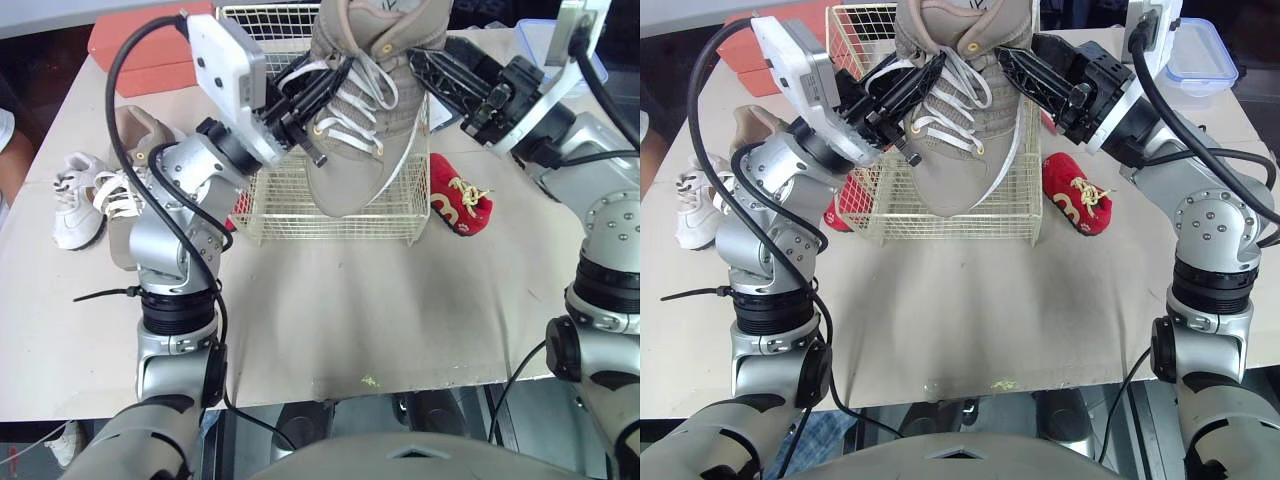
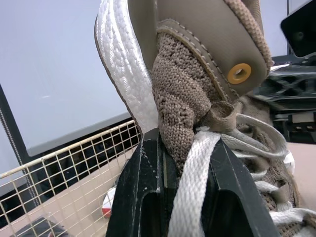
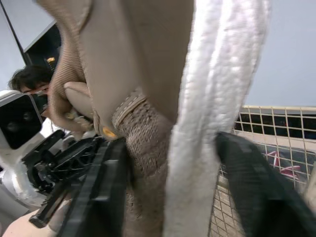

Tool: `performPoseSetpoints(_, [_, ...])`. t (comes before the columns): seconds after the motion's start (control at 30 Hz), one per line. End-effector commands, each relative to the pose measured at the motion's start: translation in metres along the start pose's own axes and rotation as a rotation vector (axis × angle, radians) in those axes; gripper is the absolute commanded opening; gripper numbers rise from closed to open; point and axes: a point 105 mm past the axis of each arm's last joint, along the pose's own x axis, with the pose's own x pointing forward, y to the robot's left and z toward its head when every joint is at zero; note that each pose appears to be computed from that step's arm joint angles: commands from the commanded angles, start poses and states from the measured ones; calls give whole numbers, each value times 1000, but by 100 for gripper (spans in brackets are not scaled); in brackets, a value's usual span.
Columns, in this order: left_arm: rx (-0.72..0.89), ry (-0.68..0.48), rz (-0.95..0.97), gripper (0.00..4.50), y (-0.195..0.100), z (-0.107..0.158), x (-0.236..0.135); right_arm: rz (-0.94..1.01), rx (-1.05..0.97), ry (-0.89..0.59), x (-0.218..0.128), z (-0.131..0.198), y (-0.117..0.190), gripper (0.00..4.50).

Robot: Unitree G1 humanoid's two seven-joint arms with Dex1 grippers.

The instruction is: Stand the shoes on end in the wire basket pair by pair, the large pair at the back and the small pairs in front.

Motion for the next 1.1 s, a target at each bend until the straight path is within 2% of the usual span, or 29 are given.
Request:
performPoseSetpoints(0.03, [-13,-41,-82,22,-16,13,0,60,-47,-50,3,18,15,76])
performPoseSetpoints(0.1, [-55,-35,-121,122,-20,14,-4,57,-59,-44,2,18,14,31])
performPoseSetpoints(0.13, [-75,-26,-146,147,-23,14,-6,53,-64,-42,2,18,13,23])
performPoseSetpoints(0.17, [-88,-20,-162,198,-24,14,-7,51,-67,-42,2,18,12,14])
performPoseSetpoints(0.33, [-5,99,-228,409,-16,17,-29,32,-128,-78,2,33,8,10])
performPoseSetpoints(0.5, [46,279,-239,409,11,33,-66,-8,-158,-217,7,63,3,10])
performPoseSetpoints(0.57, [63,307,-207,409,21,41,-74,-18,-168,-274,10,74,4,10])
performPoseSetpoints(0.7, [49,306,-164,409,28,51,-80,-56,-209,-397,16,96,2,10])
performPoseSetpoints(0.83, [-46,251,-128,409,29,65,-85,-73,-306,-457,26,110,3,10])
performPoseSetpoints(1.1, [-162,255,-106,409,24,65,-91,-16,-561,-394,40,95,8,10])
